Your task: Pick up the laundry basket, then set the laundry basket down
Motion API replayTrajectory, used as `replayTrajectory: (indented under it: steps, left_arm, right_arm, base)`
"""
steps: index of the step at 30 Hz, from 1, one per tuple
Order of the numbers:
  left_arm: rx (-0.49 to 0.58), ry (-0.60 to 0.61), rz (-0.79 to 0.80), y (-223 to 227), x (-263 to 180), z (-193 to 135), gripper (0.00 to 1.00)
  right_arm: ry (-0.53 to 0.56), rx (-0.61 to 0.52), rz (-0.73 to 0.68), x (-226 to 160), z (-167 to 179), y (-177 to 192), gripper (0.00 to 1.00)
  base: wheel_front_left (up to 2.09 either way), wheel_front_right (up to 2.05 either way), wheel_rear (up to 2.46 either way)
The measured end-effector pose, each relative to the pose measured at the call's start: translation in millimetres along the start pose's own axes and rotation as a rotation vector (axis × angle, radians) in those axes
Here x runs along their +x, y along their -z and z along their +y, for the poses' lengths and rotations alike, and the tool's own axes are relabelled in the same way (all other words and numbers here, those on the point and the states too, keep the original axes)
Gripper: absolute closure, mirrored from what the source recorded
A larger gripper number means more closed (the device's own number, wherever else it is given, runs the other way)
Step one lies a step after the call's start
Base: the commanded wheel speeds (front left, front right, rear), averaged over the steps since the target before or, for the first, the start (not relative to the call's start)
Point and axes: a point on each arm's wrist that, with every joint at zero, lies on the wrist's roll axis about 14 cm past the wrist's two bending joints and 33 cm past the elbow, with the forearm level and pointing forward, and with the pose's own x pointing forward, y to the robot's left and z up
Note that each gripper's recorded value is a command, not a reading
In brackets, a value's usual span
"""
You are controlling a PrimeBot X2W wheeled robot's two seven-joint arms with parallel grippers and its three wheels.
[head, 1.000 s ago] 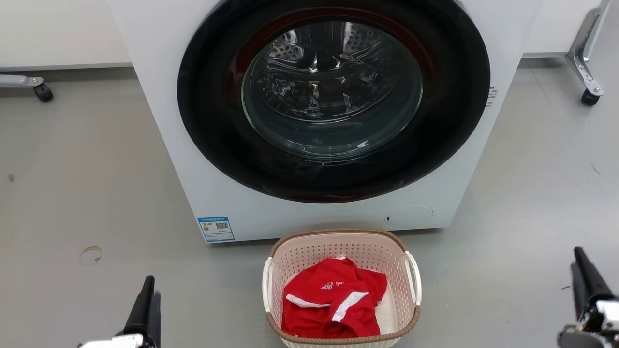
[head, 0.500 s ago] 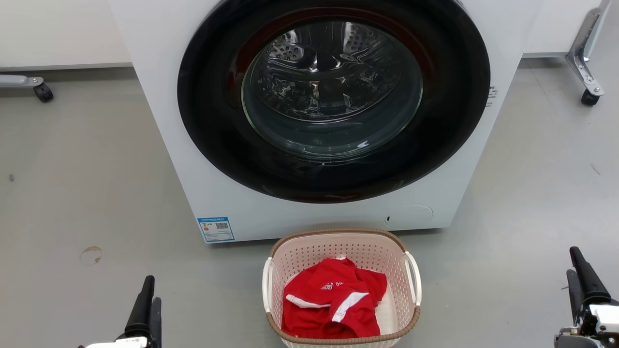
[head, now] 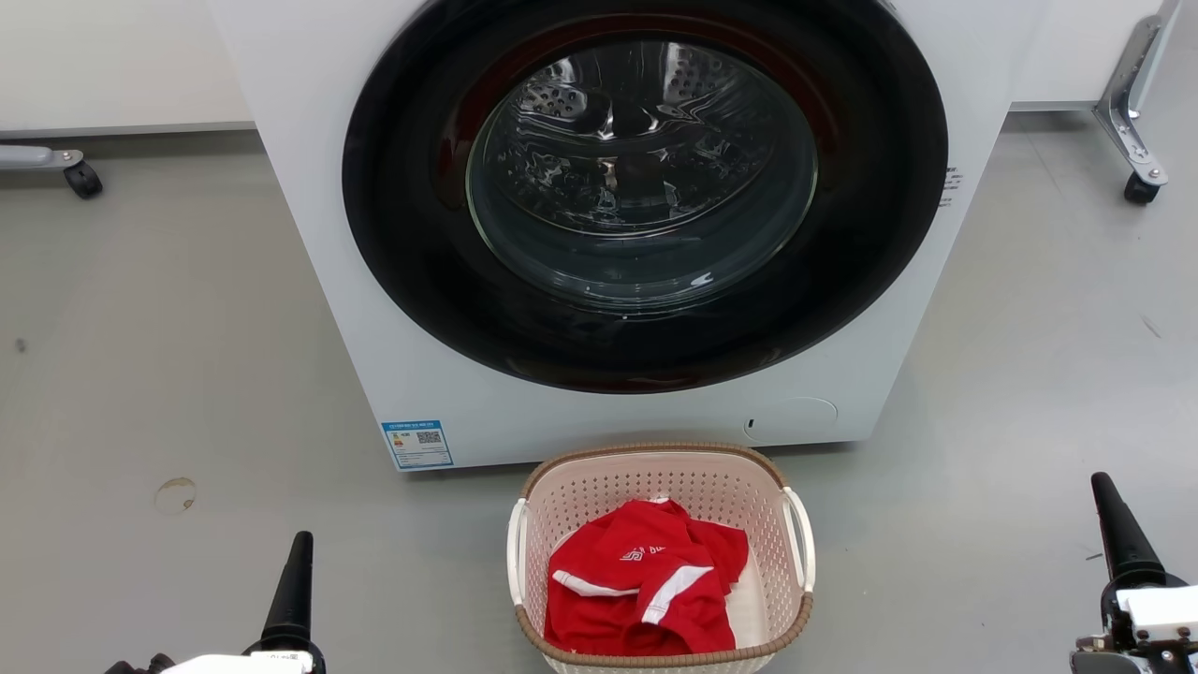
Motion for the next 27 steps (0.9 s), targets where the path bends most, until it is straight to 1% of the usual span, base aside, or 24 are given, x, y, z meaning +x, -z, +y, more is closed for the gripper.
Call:
replayTrajectory:
  steps: [13, 19, 27]
  left_arm:
    - [0.241, -0.021, 0.009, 7, 0, 0, 0.0]
    - [0.358, -0.026, 0.016, 10, 0, 0, 0.0]
    - [0.47, -0.016, 0.007, 12, 0, -3, 0.0]
  right_arm:
    - [-0.008, -0.222, 0.004, 0, 3, 2, 0.0]
    - [-0.013, -0.349, 0.009, 0, 3, 3, 0.0]
    - [-0.03, -0.465, 0.007, 0, 7, 5, 0.0]
  base:
    - [0.0, 0.0, 0.0]
    - [0.0, 0.0, 0.0]
    - [0.0, 0.0, 0.0]
